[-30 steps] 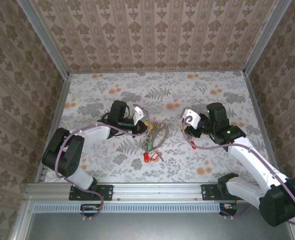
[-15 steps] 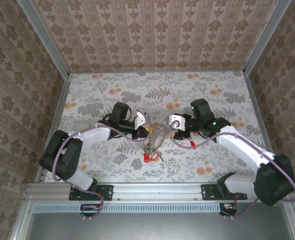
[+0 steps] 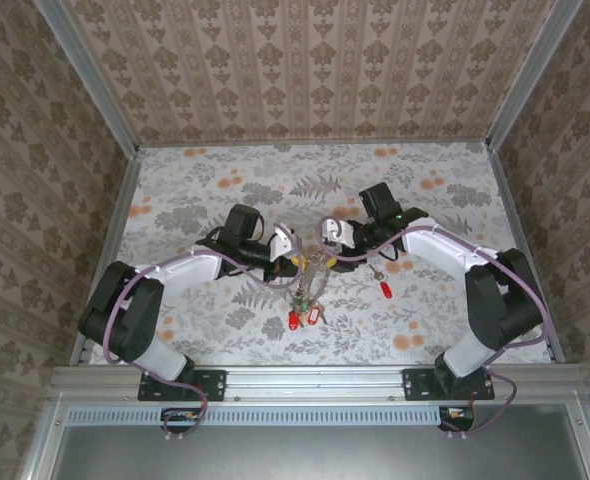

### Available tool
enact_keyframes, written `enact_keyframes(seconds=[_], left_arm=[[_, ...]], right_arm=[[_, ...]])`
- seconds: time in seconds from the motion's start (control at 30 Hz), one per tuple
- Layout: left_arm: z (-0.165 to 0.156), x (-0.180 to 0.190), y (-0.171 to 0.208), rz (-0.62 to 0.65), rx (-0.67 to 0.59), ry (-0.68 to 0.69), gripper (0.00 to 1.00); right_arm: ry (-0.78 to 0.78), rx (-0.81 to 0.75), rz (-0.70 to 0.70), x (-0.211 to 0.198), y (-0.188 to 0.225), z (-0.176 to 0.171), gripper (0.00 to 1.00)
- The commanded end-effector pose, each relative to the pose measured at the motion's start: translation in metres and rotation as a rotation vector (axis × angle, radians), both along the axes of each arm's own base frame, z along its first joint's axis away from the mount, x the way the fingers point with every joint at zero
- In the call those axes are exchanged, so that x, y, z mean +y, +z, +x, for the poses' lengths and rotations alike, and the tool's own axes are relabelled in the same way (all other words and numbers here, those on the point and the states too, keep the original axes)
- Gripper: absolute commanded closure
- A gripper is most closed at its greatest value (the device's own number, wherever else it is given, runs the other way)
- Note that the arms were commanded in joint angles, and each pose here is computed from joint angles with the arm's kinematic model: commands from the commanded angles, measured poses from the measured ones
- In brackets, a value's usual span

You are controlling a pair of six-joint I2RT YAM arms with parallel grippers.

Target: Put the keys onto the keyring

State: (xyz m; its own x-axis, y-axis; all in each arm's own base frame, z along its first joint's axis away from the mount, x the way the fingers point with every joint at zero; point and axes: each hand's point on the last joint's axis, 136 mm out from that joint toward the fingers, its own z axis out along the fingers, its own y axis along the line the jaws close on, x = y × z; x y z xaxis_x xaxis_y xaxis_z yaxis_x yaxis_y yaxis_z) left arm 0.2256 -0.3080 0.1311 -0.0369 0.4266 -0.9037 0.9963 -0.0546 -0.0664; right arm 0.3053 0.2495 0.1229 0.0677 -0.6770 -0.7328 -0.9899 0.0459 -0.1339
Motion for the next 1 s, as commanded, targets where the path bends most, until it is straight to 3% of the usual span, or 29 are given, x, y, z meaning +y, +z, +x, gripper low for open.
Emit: enact_keyframes(seconds=[0.0,0.3,0.63,0.8,0.97], left_arm=[[-0.004,-0.004,0.016,-0.032,-0.042,-0.044,1.0],[-0.003,-0.003,0.017,-0.035,-0.055,-0.045,1.0],[0.0,-0.002,0.022,-0.046,-0.064,-0.047,1.0],[0.006,0.001,0.024,-0.037,-0.043,-0.031,0.99],[0.016,0.011,0.04,-0.06,-0.002,0.025,0.76]], right_arm=[[0.055,0.084,0.042,0.007,0.002,-0.013,0.39],[0.066,0.197,0.027,0.006,-0.008,-0.021,0.42],[0.09,0.239,0.007,0.008,-0.007,-0.018,0.61],[0.1,0.24,0.023,0.009,-0.003,-0.021,0.81],[0.105,0.215,0.034,0.008,0.007,-0.022,0.91]])
